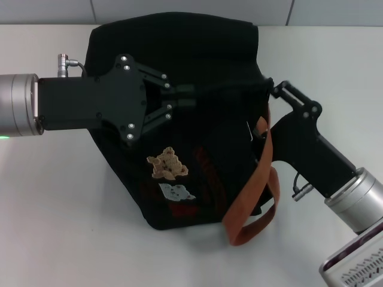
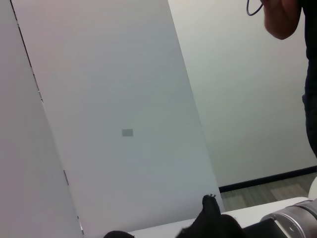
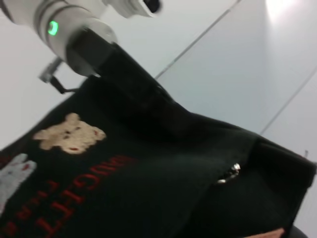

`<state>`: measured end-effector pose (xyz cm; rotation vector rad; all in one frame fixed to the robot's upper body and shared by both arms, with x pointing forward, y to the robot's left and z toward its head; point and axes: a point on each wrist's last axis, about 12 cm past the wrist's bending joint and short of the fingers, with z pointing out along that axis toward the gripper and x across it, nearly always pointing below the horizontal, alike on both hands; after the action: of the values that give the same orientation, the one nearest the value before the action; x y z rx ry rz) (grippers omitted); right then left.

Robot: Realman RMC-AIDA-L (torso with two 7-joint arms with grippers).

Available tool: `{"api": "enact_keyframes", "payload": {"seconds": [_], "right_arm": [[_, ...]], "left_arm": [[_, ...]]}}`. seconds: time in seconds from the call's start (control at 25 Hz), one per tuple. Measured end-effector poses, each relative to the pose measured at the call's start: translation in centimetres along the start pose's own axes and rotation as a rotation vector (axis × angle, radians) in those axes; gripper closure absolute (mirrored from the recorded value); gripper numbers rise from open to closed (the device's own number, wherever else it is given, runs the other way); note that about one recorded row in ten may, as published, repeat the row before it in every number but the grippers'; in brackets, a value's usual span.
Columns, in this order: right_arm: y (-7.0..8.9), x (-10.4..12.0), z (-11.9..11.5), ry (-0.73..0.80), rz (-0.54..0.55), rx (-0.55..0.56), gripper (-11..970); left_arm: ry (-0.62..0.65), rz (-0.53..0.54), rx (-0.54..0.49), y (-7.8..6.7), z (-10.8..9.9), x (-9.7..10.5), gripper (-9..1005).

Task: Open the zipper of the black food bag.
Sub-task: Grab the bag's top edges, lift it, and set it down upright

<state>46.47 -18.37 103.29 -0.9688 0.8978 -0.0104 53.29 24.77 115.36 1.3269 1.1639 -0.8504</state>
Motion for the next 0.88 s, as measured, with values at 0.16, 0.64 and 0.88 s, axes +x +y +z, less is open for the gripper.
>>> {"api": "enact_keyframes", "payload": {"seconds": [0.16,0.64,0.88], "right_arm": [[0.01,0.00,0.01,-0.004,-0.002,-0.005,417],[-0.01,0.12,0.54,-0.006,-0.007,-0.023,762],[-0.06,0.17,0.76,-0.008,-0.003,-0.027,961]], "left_arm": [[0.000,0.007,0.000,0.01,0.01,0.00,901],[0.001,0.009,0.001,0.02,0.03,0.01,901],[0.001,0.010,-0.002,0.05,-0.01,0.01,901]]}}
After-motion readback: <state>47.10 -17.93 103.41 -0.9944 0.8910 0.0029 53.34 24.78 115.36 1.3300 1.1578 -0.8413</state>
